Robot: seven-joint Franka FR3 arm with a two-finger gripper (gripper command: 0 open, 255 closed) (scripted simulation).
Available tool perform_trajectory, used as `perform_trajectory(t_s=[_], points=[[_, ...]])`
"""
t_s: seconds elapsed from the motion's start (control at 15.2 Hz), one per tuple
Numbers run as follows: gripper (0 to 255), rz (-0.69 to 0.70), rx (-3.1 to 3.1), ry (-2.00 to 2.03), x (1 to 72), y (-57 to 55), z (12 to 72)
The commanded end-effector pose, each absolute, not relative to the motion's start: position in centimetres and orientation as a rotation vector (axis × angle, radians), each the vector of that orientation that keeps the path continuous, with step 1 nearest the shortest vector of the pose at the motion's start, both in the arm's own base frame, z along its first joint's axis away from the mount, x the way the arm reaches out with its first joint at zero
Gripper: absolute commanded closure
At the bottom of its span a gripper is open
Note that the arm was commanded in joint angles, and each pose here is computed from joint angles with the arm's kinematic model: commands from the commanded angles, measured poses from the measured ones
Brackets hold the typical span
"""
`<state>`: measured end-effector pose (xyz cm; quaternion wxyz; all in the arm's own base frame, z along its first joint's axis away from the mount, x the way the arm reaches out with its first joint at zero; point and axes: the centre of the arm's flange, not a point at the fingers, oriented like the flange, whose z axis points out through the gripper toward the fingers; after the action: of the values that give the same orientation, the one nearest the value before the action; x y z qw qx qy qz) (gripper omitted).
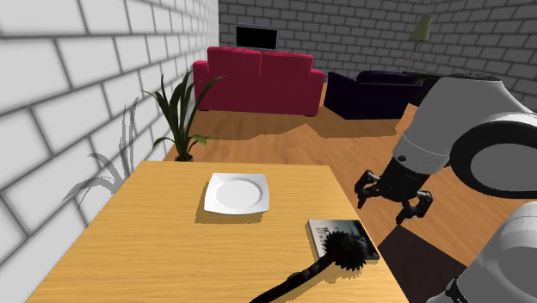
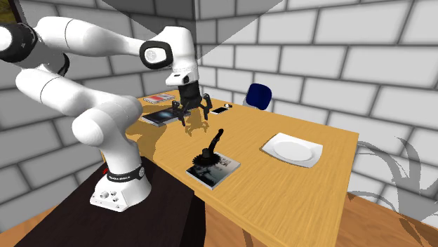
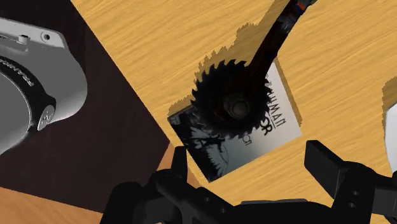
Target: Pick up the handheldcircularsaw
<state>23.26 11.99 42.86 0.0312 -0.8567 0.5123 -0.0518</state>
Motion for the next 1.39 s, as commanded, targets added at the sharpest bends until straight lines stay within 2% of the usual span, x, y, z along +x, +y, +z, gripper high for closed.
perform_trajectory(t_s=[0.0,0.79,1.32], points=[[0,-0.163,-2.552,1.699,23.3,14.0,40.9],[0,-0.183,-2.003,2.27,27.7,24.8,30.2],[0,-0.184,-1.972,2.294,28.1,25.3,26.0]])
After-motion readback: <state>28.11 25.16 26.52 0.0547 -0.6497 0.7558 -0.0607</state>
